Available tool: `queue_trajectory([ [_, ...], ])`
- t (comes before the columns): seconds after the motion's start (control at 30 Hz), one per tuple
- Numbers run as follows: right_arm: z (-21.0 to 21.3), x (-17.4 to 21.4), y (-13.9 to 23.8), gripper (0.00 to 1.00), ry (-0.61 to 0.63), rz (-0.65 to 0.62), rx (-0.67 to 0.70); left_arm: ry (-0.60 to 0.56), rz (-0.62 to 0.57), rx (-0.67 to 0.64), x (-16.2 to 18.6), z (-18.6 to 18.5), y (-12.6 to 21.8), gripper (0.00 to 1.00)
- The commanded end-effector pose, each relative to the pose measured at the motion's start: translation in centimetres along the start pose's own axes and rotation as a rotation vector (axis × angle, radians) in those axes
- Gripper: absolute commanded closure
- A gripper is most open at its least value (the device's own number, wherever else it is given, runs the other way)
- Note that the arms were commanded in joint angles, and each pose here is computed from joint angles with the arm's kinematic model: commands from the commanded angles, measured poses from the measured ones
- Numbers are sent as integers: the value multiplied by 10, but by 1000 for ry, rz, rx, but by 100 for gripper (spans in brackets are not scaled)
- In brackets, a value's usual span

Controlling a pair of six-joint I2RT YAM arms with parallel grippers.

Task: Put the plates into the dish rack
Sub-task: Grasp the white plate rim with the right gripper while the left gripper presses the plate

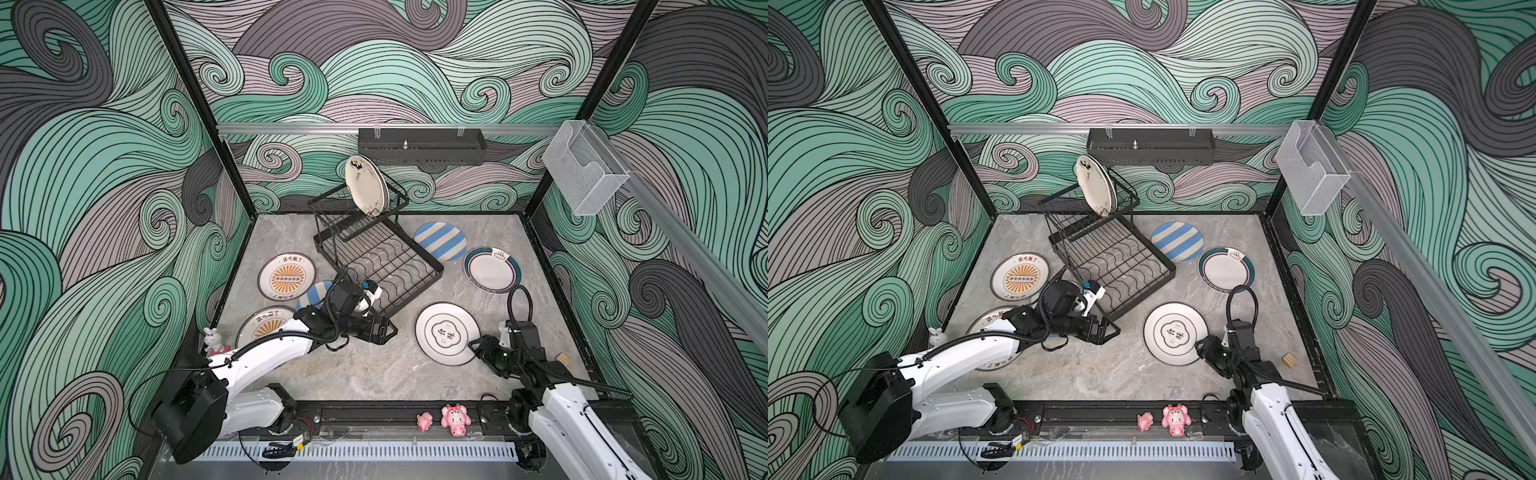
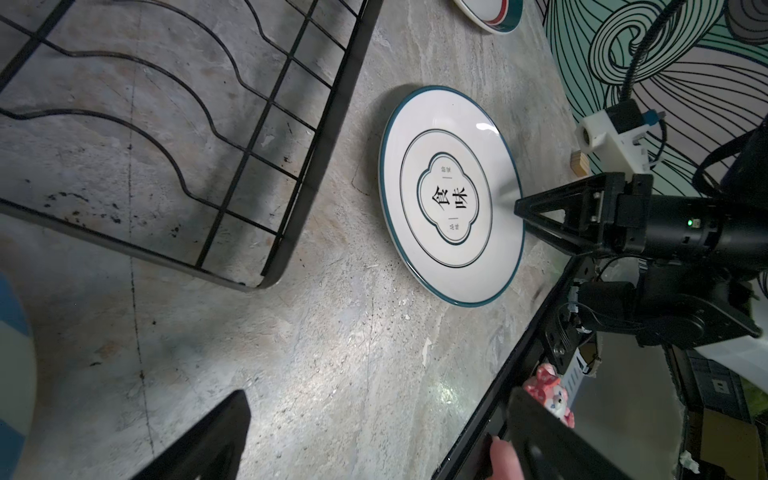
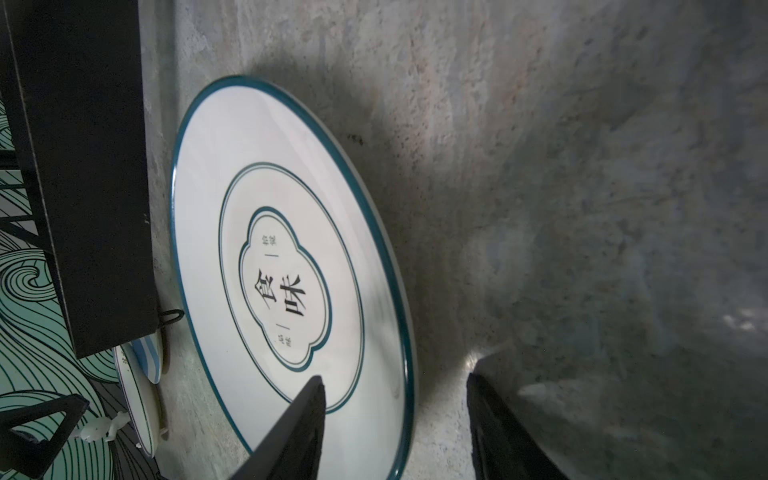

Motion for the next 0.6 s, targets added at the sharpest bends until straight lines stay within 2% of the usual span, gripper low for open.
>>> queue_trajectory([
  [0.0,-7,1,-5,46,-17,9,24,-29,-26,-15,-8,-6,6,1],
  [0.17,-6,-2,-9,49,-8,20,28,-23,-28,-48,-8,-4,7,1],
  [0.57,-2,-13,-19,63,1,37,46,-14,-41,-119,-7,1,13,1],
])
Point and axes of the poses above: each gripper's point midway between its finger pads, its own y axis back along the fingers, its own z axis along the line the jaws close on, x = y × z, the point moved 9 cm from there along y, back along the fingers, and after that the axes turned 2 degrees about -y, right-handed, at the moved point
